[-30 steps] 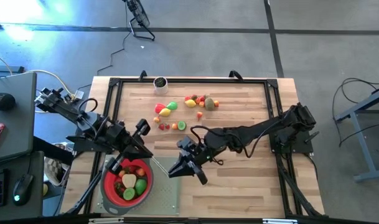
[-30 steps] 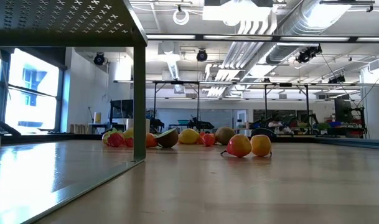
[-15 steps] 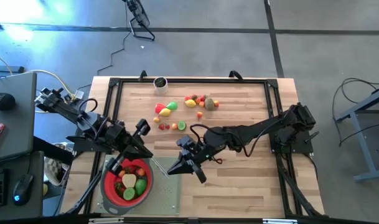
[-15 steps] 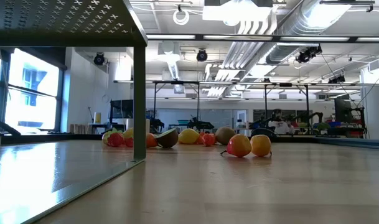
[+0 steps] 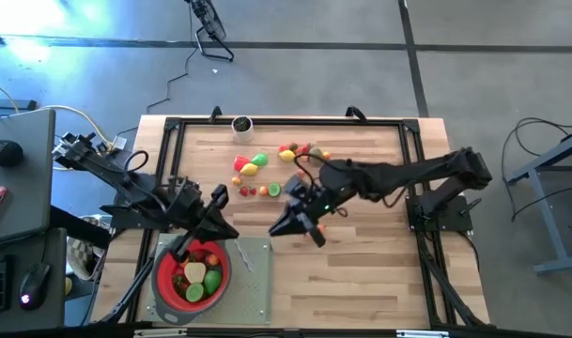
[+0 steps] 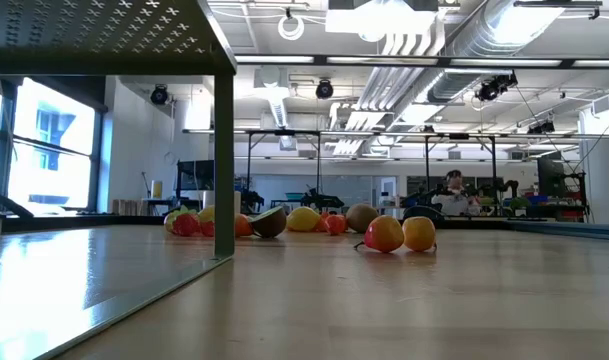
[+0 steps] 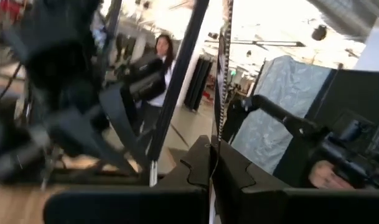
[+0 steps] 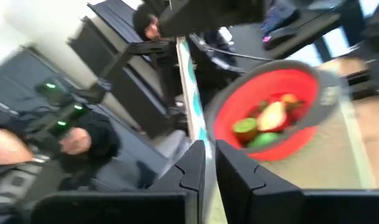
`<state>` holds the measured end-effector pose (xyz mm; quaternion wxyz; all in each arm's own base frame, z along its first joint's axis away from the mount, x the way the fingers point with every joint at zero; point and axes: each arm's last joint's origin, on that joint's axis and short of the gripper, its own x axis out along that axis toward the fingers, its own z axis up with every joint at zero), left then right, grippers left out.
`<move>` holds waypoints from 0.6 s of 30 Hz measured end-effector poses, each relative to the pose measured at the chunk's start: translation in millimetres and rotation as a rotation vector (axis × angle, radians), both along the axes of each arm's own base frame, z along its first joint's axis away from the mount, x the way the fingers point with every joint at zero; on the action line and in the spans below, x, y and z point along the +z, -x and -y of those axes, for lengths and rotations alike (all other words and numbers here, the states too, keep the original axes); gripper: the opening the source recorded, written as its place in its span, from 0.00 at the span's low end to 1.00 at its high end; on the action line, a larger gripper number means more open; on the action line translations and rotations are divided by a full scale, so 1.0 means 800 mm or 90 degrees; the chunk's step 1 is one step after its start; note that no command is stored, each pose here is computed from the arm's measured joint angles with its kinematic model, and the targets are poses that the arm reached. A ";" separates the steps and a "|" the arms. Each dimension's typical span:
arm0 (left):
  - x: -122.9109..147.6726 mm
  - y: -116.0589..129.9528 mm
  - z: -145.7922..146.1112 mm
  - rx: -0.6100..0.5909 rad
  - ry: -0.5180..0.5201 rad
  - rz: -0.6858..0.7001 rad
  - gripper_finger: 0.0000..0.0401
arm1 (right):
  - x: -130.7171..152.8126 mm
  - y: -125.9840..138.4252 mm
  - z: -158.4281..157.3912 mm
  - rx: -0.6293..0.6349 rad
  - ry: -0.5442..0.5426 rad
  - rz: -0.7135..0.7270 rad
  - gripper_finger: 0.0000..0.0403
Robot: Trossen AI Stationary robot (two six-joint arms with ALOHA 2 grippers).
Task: Pick & Place Fruit
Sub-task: Put the table knife on the shelf
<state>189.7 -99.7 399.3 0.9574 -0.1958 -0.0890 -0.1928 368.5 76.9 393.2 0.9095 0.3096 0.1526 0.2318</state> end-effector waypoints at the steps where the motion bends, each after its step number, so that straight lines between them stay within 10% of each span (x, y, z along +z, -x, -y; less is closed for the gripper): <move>1: -0.002 -0.001 -0.001 0.011 0.017 -0.017 0.00 | 0.003 0.007 0.005 -0.007 0.019 -0.006 0.06; 18: -0.023 -0.044 -0.020 0.271 0.222 -0.220 0.00 | 0.012 0.086 0.112 0.048 0.190 -0.113 0.01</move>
